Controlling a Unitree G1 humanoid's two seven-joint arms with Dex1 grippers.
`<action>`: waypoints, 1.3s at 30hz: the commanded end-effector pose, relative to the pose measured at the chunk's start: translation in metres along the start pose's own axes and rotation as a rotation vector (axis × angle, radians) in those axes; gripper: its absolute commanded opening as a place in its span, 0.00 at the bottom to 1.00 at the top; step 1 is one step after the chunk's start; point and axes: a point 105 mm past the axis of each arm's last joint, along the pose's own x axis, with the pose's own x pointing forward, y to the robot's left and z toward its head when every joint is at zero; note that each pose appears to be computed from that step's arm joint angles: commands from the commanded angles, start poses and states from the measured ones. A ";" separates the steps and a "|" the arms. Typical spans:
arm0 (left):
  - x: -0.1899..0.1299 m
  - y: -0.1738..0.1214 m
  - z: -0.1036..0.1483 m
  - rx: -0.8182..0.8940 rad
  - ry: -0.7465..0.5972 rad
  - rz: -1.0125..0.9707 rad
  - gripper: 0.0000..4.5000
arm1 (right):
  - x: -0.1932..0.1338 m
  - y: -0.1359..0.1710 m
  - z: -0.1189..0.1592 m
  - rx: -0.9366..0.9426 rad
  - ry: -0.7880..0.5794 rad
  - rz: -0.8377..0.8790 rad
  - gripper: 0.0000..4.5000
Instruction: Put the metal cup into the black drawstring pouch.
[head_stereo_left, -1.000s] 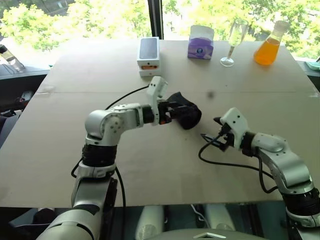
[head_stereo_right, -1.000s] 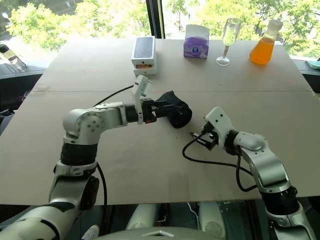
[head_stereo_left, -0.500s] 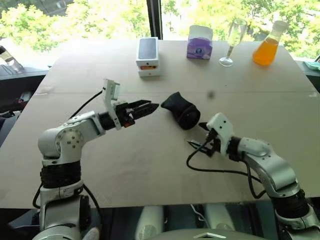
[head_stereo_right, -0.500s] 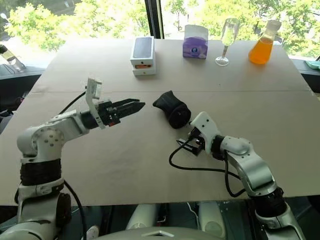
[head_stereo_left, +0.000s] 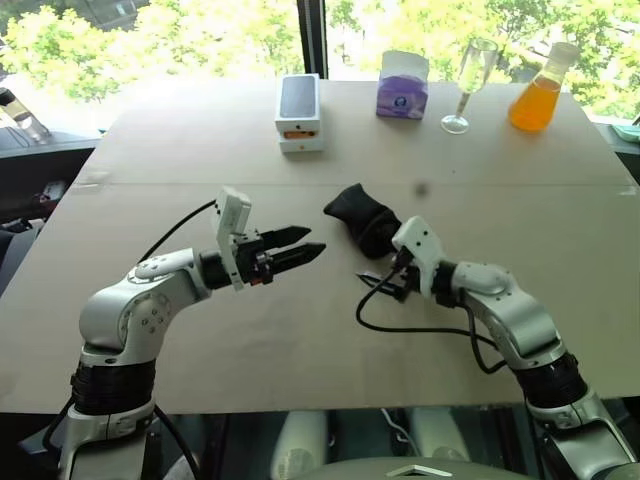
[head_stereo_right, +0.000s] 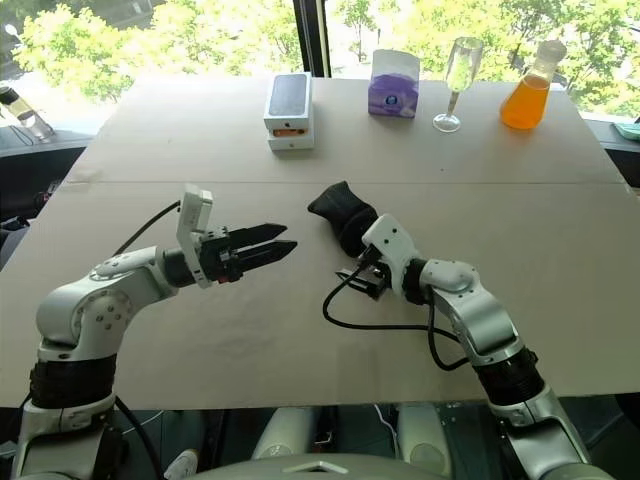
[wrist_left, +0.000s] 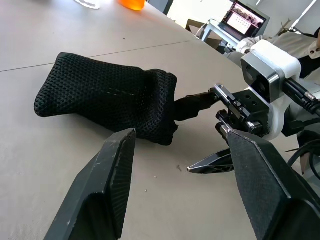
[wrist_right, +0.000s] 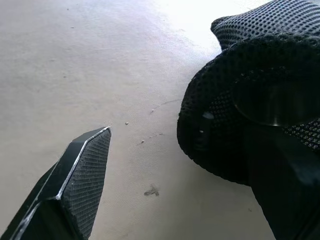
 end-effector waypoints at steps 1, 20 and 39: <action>0.003 -0.003 0.004 0.060 0.009 0.005 0.67 | -0.005 0.017 0.015 -0.035 -0.058 0.118 0.92; 0.119 0.021 -0.003 0.102 0.162 0.105 0.67 | 0.000 0.020 0.006 -0.053 -0.021 0.207 0.92; 0.104 0.010 0.022 0.062 0.031 -0.007 0.67 | -0.002 -0.002 0.000 -0.039 0.004 0.055 0.92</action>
